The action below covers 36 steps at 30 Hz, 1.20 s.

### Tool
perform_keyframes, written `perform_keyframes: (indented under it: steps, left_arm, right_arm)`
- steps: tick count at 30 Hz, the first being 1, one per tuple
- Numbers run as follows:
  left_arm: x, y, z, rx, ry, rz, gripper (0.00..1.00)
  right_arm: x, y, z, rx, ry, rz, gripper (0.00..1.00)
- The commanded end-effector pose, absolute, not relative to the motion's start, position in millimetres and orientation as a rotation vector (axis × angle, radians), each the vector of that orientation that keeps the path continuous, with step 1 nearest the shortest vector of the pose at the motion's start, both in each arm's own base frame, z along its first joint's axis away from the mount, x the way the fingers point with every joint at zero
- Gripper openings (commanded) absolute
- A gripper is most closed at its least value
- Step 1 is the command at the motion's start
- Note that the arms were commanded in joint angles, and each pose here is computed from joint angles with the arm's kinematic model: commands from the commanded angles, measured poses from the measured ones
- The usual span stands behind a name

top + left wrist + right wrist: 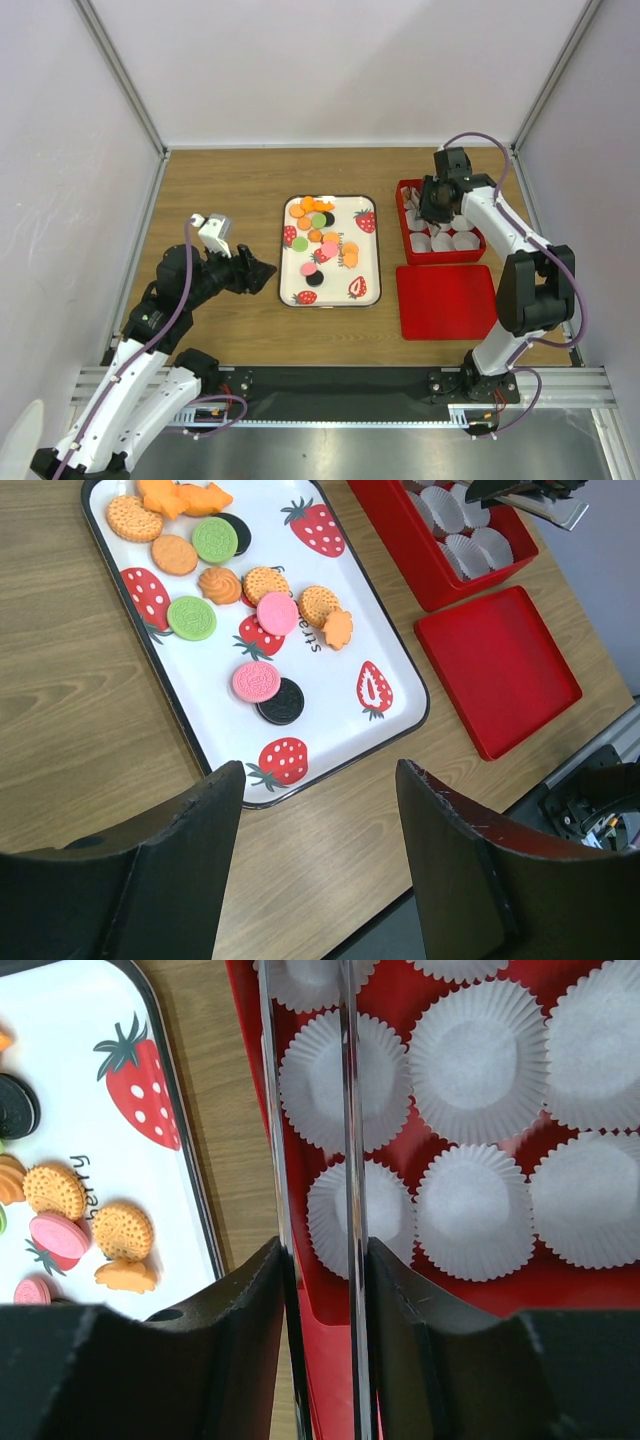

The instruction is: Pack the cookies

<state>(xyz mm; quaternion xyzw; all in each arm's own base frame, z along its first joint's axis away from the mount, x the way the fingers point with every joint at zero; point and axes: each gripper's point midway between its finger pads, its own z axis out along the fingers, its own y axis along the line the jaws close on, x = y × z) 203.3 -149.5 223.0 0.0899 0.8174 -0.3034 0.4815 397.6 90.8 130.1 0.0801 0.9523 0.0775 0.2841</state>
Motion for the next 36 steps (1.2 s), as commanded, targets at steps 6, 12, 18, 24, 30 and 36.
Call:
perform_keyframes:
  steps: [6,12,18,24,30,36]
  left_arm:
    - [205,-154,226,0.252,1.966,-0.741,0.68]
    - [203,-155,226,0.257,1.966,-0.744,0.68]
    - [203,-155,226,0.259,1.968,-0.746,0.68]
    - [203,-157,225,0.264,1.974,-0.75,0.68]
    - [204,-158,222,0.265,1.989,-0.748,0.68]
    - [204,-158,221,0.263,1.992,-0.744,0.68]
  right_arm:
    - [400,77,204,0.21,2.363,0.177,0.41]
    - [371,83,240,0.172,2.302,0.222,0.41]
    - [312,135,225,-0.015,2.326,0.29,0.44]
    - [251,181,192,-0.2,2.377,0.309,0.51]
    - [223,200,157,-0.3,2.446,0.285,0.53]
    - [220,207,146,-0.346,2.462,0.241,0.57]
